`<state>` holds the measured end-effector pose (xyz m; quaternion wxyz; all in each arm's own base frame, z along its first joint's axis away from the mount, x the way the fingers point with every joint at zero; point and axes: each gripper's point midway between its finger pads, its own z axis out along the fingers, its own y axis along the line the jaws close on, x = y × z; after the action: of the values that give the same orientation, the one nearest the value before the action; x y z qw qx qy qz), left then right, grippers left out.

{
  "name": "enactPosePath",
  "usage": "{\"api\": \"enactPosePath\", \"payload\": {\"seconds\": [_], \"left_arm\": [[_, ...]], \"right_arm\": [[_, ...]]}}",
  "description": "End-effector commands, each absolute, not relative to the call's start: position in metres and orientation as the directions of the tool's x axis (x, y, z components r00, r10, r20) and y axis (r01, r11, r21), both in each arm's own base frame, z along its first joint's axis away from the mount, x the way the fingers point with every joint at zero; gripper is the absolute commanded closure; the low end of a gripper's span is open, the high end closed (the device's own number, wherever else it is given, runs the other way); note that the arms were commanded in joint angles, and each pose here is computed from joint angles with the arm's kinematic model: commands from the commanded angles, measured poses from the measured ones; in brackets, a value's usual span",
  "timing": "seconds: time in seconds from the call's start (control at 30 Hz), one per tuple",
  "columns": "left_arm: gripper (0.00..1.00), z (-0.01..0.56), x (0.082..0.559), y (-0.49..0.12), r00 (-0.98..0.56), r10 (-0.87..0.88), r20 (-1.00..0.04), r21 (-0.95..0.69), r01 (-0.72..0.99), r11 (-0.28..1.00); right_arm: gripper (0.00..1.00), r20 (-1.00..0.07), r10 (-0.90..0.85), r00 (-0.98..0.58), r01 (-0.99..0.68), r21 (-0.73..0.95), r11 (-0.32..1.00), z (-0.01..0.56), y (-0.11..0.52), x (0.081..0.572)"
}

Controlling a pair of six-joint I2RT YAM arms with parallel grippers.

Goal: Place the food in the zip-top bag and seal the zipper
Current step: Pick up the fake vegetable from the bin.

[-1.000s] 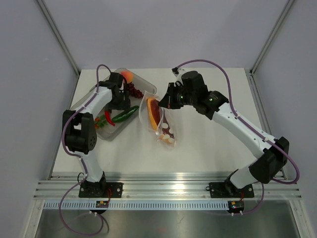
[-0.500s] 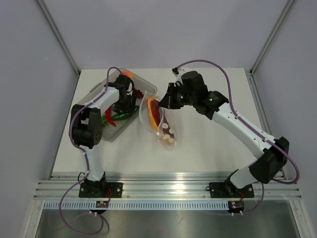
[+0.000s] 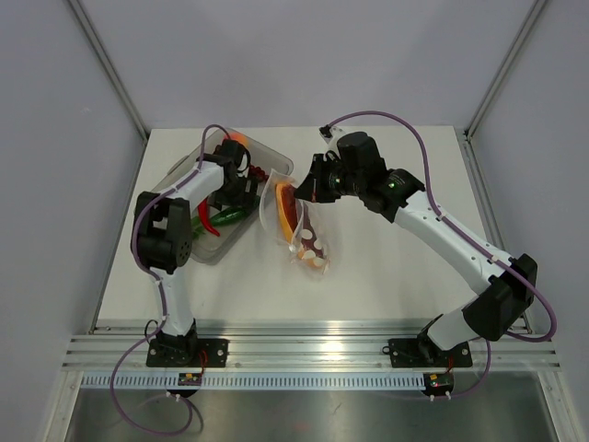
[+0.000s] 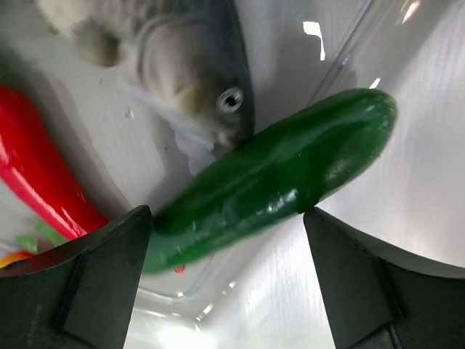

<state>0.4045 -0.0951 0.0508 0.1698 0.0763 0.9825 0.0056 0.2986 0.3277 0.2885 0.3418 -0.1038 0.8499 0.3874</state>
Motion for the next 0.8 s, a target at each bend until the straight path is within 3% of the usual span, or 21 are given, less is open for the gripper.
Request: {"api": "enactPosePath", "payload": {"seconds": [0.0,0.1,0.27,0.33,0.7,0.77], "left_arm": [[0.10,0.043,0.418,-0.106,-0.920,0.165,-0.355,0.021,0.168,0.985],[0.16,0.045,0.420,-0.111,-0.913,0.163,-0.374,0.002,0.174,0.985],[0.42,0.049,0.420,-0.105,-0.909,0.162,-0.383,0.027,0.164,0.986],[0.48,0.054,0.418,-0.103,-0.908,0.162,-0.386,0.040,0.159,0.987],[1.00,0.136,0.421,-0.102,-0.837,0.139,-0.529,0.026,0.148,0.989],[1.00,0.153,0.419,-0.105,-0.820,0.130,-0.557,0.007,0.152,0.988]], "right_arm": [[1.00,-0.709,0.119,-0.696,-0.506,0.601,0.619,0.320,0.335,0.293],[1.00,-0.710,0.118,-0.695,-0.505,0.598,0.622,0.319,0.334,0.292],[1.00,-0.710,0.115,-0.694,-0.507,0.597,0.622,0.319,0.335,0.292],[1.00,-0.711,0.115,-0.694,-0.509,0.598,0.619,0.319,0.336,0.293],[1.00,-0.708,0.114,-0.697,-0.509,0.601,0.616,0.318,0.338,0.293],[1.00,-0.706,0.116,-0.698,-0.507,0.602,0.617,0.317,0.338,0.294]]}}
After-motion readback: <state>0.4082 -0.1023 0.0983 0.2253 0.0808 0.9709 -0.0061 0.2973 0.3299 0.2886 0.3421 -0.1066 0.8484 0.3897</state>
